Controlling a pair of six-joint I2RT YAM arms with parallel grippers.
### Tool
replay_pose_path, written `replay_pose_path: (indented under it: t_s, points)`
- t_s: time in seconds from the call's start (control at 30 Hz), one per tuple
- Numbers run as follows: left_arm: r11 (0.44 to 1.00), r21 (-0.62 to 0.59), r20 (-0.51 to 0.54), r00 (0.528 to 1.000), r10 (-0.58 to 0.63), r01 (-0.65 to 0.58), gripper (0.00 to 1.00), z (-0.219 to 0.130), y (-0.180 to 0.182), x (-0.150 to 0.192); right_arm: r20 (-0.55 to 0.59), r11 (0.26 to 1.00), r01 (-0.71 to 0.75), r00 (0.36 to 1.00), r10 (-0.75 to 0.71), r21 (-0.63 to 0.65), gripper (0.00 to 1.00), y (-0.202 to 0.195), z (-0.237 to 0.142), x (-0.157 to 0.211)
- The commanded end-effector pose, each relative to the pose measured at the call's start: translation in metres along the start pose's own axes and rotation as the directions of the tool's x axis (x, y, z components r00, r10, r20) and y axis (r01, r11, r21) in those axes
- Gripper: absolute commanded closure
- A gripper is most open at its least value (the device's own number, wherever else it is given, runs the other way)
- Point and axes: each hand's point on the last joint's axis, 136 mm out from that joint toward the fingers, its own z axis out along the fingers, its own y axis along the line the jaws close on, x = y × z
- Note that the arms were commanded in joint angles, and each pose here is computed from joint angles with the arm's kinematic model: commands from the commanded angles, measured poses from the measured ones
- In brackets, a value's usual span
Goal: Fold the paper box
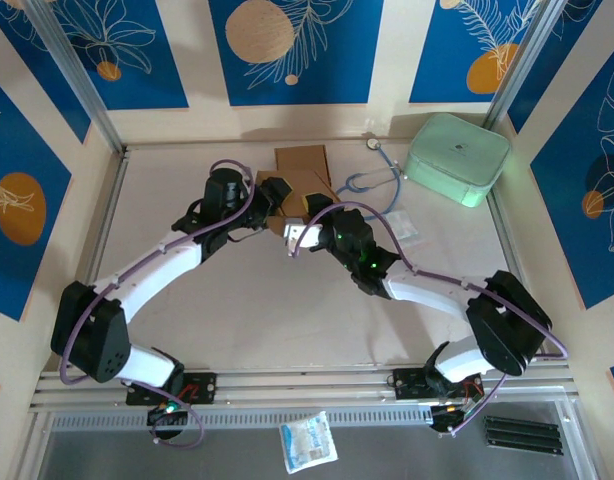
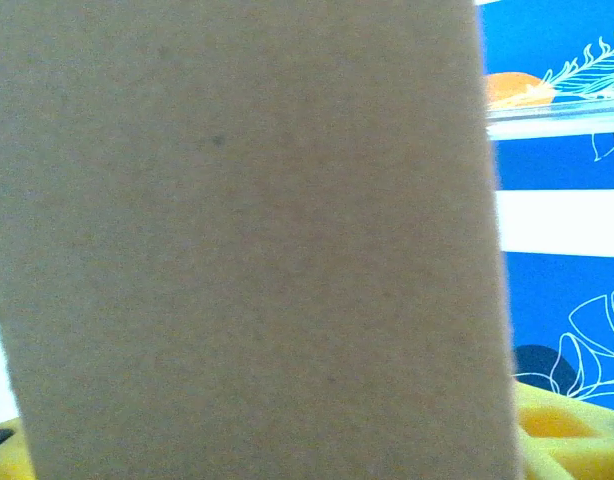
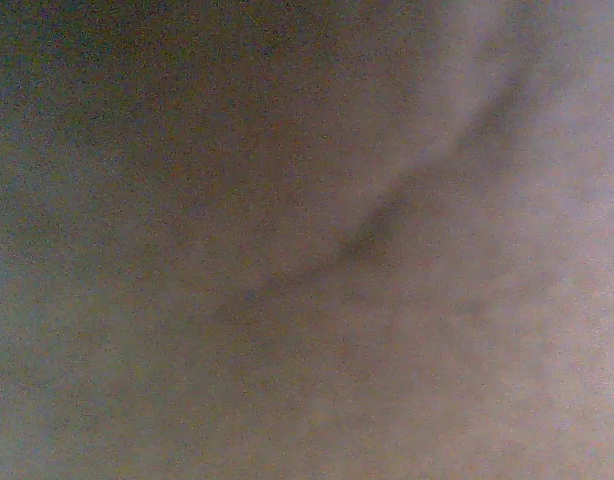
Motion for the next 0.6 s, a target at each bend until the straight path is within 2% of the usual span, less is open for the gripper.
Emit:
replay_pose_path:
  t_s: [0.0, 0.1, 0.17, 0.2, 0.3, 0.4, 0.43, 0.5, 0.57]
  points:
    - [0.993, 0.065, 0.060, 0.993, 0.098, -0.102, 0.31, -0.018, -0.025, -0.007, 0.015, 1.000, -0.018, 1.000, 0.018, -0.015, 0.51, -0.007, -0.008, -0.004]
    - [0.981, 0.068, 0.120, 0.978, 0.172, -0.181, 0.18, -0.031, -0.035, -0.015, 0.014, 0.998, -0.042, 0.999, 0.043, -0.052, 0.54, -0.006, -0.017, -0.002]
    - [0.967, 0.066, 0.171, 0.957, 0.233, -0.247, 0.03, -0.043, -0.042, -0.021, 0.015, 0.990, -0.088, 0.996, 0.091, -0.109, 0.55, -0.005, -0.027, 0.000]
    - [0.959, 0.059, 0.194, 0.945, 0.262, -0.278, 0.00, -0.048, -0.044, -0.024, 0.013, 0.986, -0.106, 0.994, 0.108, -0.130, 0.56, -0.005, -0.032, 0.001]
    - [0.921, 0.017, 0.246, 0.895, 0.373, -0.389, 0.00, -0.067, -0.050, -0.029, 0.001, 0.968, -0.154, 0.987, 0.158, -0.200, 0.57, -0.005, -0.048, 0.007]
    - [0.839, -0.049, 0.251, 0.807, 0.535, -0.541, 0.00, -0.085, -0.055, -0.028, -0.018, 0.936, -0.170, 0.985, 0.173, -0.307, 0.57, -0.002, -0.067, 0.009]
    - [0.789, -0.058, 0.240, 0.759, 0.605, -0.611, 0.00, -0.092, -0.059, -0.025, -0.019, 0.910, -0.176, 0.983, 0.182, -0.376, 0.57, 0.002, -0.077, 0.007]
    - [0.668, -0.044, 0.206, 0.648, 0.734, -0.743, 0.01, -0.103, -0.067, -0.012, -0.038, 0.854, -0.183, 0.981, 0.189, -0.487, 0.57, 0.008, -0.093, 0.006]
    - [0.520, -0.028, 0.161, 0.509, 0.845, -0.854, 0.01, -0.115, -0.067, 0.003, -0.075, 0.774, -0.166, 0.986, 0.151, -0.611, 0.57, 0.021, -0.110, 0.007]
